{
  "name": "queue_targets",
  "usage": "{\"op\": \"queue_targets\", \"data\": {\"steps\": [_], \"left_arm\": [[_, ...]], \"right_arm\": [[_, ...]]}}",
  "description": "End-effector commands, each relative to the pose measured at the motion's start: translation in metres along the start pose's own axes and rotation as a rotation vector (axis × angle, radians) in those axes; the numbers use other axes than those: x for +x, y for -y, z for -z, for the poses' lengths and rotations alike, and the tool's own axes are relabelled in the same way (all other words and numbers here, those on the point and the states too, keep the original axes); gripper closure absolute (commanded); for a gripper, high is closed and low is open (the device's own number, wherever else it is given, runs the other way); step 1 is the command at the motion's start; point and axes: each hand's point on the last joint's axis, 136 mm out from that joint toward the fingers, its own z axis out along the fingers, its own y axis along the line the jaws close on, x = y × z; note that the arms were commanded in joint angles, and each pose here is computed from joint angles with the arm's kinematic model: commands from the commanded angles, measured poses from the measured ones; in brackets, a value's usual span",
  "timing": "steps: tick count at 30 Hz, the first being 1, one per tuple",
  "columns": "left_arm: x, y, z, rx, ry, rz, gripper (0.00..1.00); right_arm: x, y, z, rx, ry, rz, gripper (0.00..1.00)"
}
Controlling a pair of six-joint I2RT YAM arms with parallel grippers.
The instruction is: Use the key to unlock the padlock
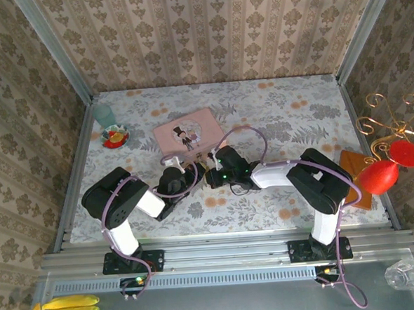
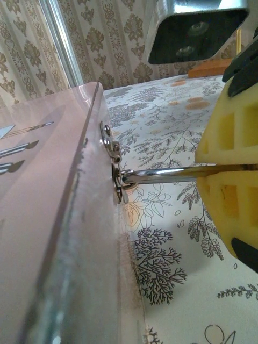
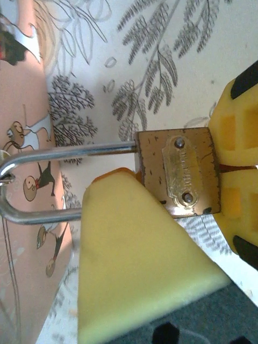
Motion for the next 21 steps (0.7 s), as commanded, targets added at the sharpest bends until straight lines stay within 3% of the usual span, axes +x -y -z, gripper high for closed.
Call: {"op": "queue_targets", "data": {"steps": [1, 10, 17, 21], "left_arm": [[0.016, -0.003, 0.003, 0.02, -0.076, 0.124, 1.0], [0.014, -0.007, 0.006, 0.01, -0.073, 0.128, 0.99], [0.012, -0.009, 0.011, 0.004, -0.071, 0.118, 0.73], [0.009, -0.017, 0.016, -0.029, -0.061, 0.118, 0.66]], "right_arm": [[-0.007, -0.012, -0.001, -0.13, 0.005, -0.167, 1.0], [-0.004, -0.007, -0.001, -0.136, 0.004, -0.191, 1.0], [0.002, 0.003, -0.002, -0.095, -0.005, -0.193, 1.0], [0.005, 0.005, -0.001, -0.087, -0.006, -0.193, 1.0]]}}
